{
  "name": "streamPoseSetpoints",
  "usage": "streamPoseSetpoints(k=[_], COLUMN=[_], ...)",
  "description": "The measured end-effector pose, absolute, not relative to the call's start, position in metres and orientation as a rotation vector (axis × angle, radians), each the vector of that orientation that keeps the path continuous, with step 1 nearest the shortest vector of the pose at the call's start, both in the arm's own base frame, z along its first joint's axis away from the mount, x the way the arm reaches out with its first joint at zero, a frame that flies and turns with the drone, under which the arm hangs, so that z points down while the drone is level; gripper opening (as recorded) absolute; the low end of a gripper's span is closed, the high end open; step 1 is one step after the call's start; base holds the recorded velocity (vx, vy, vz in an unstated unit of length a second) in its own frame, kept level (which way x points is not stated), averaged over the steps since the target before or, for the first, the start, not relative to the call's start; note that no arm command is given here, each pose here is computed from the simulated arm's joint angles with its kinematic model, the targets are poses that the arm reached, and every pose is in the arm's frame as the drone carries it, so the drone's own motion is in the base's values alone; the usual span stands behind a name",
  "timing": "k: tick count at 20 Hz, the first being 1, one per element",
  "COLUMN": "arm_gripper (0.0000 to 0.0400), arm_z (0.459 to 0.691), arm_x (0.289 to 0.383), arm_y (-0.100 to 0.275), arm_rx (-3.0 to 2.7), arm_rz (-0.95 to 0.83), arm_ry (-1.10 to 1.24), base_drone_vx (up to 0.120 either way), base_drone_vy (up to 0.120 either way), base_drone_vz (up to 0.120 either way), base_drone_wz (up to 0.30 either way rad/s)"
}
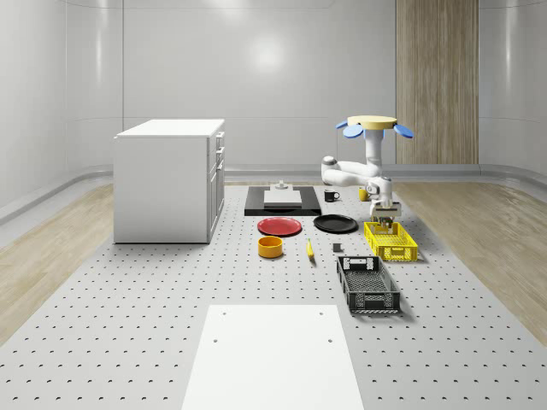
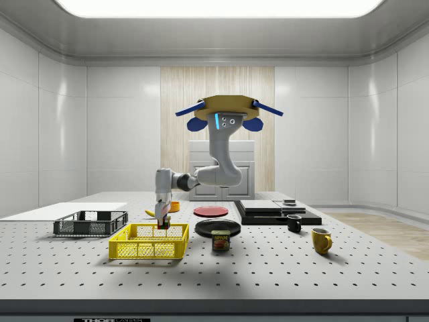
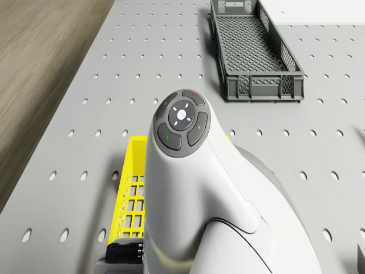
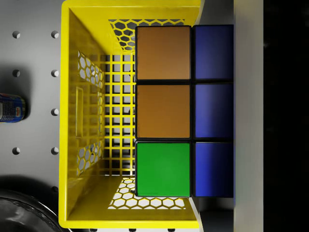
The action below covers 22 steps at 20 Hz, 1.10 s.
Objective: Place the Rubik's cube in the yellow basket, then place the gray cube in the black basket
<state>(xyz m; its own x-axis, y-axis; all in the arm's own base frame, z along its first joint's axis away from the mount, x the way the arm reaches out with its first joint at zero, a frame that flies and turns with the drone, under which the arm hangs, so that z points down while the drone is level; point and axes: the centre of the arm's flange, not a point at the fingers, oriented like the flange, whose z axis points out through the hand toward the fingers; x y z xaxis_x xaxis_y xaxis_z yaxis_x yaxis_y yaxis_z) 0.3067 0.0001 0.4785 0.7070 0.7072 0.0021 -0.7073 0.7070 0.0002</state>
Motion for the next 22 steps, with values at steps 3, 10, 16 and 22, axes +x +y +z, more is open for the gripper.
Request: streamPoseSetpoints(k=[3, 10, 16, 22], arm_gripper=[0.0325, 0.0325, 0.0325, 0.0325], arm_z=[0.490, 0.520, 0.536, 0.550], arm_x=[0.3067, 0.3067, 0.3068, 0.3068], arm_y=[0.000, 0.000, 0.000, 0.000], arm_rx=[0.001, 0.001, 0.001, 0.001], arm_rz=[0.786, 0.786, 0.786, 0.786], arm_ry=[-0.002, -0.002, -0.002, -0.002], base_drone_vx=[0.000, 0.000, 0.000, 0.000], base_drone_vy=[0.000, 0.000, 0.000, 0.000], base_drone_vz=[0.000, 0.000, 0.000, 0.000], base_drone_wz=[0.000, 0.000, 0.000, 0.000])
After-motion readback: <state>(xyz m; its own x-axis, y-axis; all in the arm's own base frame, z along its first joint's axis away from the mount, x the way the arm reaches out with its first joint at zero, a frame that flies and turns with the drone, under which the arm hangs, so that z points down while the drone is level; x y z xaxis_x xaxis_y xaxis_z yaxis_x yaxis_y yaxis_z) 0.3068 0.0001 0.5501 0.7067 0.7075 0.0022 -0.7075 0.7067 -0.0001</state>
